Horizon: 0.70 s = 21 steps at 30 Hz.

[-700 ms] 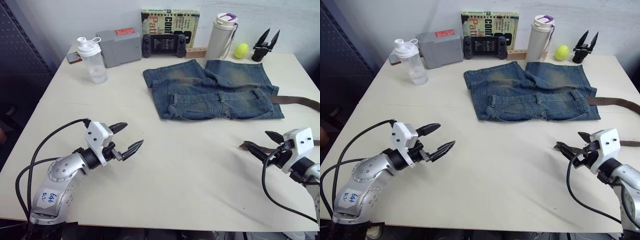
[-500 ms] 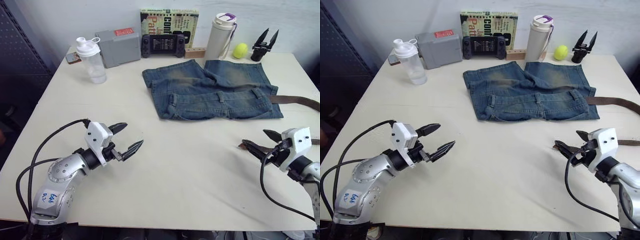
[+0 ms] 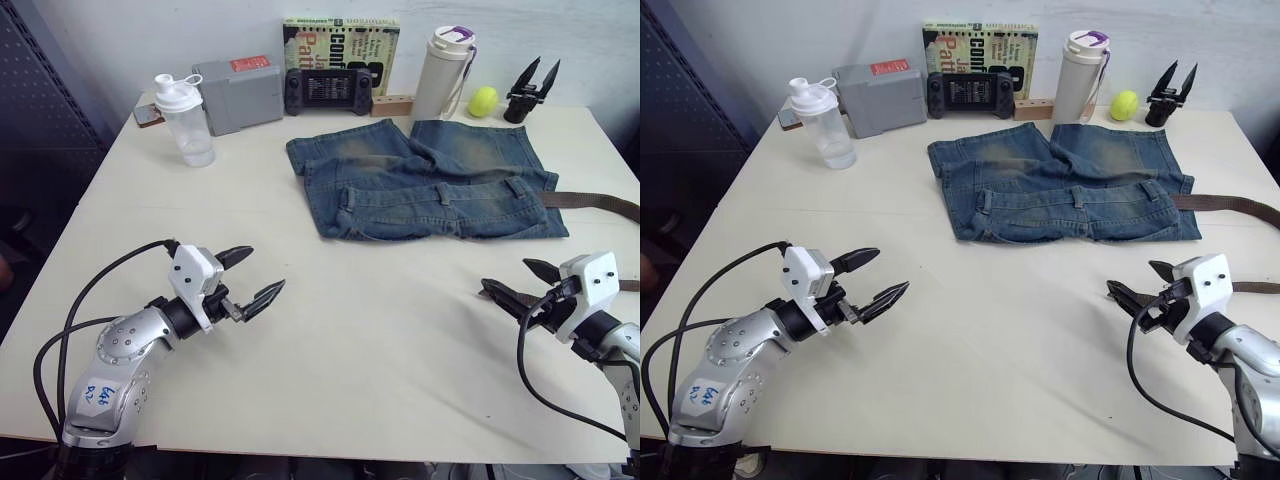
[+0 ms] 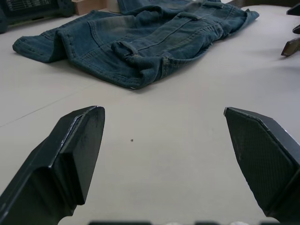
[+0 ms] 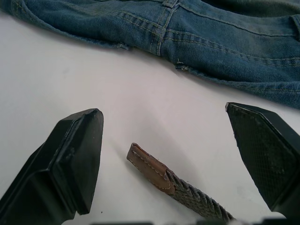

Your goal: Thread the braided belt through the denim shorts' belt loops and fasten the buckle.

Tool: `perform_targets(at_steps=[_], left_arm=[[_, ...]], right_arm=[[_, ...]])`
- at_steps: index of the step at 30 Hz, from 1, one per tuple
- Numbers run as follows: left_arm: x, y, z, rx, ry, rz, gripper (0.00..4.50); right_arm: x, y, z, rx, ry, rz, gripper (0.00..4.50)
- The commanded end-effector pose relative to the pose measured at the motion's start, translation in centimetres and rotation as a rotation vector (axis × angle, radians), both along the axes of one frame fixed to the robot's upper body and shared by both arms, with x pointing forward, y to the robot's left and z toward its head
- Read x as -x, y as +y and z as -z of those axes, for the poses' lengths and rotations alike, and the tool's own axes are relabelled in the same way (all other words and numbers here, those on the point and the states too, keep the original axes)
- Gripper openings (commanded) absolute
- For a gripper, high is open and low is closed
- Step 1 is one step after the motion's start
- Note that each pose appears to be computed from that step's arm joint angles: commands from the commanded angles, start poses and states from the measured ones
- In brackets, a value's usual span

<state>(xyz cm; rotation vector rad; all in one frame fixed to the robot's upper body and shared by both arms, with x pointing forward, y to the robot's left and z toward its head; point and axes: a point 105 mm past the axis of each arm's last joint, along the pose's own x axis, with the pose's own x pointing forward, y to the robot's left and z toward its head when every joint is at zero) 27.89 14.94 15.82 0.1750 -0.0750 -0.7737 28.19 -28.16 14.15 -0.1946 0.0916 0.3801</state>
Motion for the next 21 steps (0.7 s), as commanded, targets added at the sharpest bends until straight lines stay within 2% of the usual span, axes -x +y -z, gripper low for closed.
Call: perform_targets(at_steps=[1, 7, 11, 15, 21], left_arm=[[0.4, -0.3, -0.4, -0.008, -0.028, 0.029, 4.44], [1.0, -1.1, 0.1, -0.037, 0.008, 0.126, 4.44], [1.1, -1.4, 0.2, -0.043, 0.009, 0.163, 4.44], [1.3, -1.8, 0.3, -0.033, 0.016, 0.182, 4.44], [1.9, -2.0, 0.6, -0.017, 0.032, 0.183, 4.44]], right_arm=[[0.1, -0.1, -0.8, 0.018, -0.024, -0.015, 4.5], [0.6, 0.6, -0.8, 0.069, 0.084, -0.122, 4.5], [0.7, -0.5, 0.5, 0.277, 0.3, -0.174, 4.5], [-0.4, -2.1, -0.5, 0.458, 0.396, -0.161, 4.5], [-1.9, -3.0, -0.8, 0.549, 0.47, -0.119, 4.5]])
